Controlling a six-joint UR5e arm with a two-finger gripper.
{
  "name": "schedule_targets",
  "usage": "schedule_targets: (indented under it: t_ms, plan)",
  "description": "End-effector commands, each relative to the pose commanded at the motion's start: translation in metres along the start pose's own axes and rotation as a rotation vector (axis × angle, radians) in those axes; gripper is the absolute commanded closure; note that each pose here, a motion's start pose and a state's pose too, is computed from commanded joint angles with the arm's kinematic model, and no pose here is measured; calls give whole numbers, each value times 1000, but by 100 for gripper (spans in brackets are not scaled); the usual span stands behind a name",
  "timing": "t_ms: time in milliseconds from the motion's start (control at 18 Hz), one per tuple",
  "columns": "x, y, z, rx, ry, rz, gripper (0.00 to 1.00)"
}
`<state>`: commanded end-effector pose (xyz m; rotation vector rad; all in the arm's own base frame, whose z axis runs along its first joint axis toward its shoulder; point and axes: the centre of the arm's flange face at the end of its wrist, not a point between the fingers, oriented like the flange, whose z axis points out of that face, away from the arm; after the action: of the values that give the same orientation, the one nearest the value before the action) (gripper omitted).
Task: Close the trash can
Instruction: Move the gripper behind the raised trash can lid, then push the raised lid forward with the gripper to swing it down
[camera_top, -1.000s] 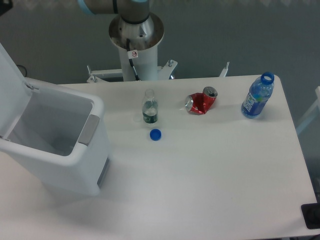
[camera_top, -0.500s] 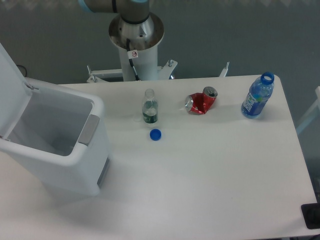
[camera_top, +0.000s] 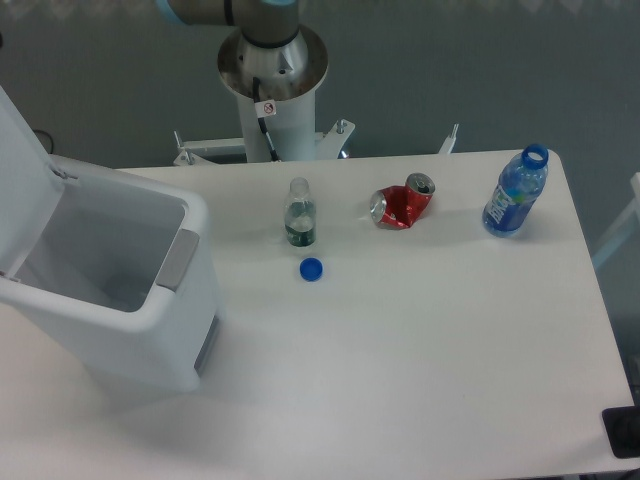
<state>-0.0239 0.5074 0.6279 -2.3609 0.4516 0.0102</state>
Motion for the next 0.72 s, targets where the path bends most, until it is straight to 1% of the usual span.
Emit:
schedule_targets:
  t_ms: [222,333,556,722]
  plan:
    - [-1,0,-4,1,-9,-5,100]
    - [-4,0,-2,-10,-25,-5,100]
    - [-7,1,-5,-13,-44,-36,100]
    - [-10,3,-4,-25,-58,-42,100]
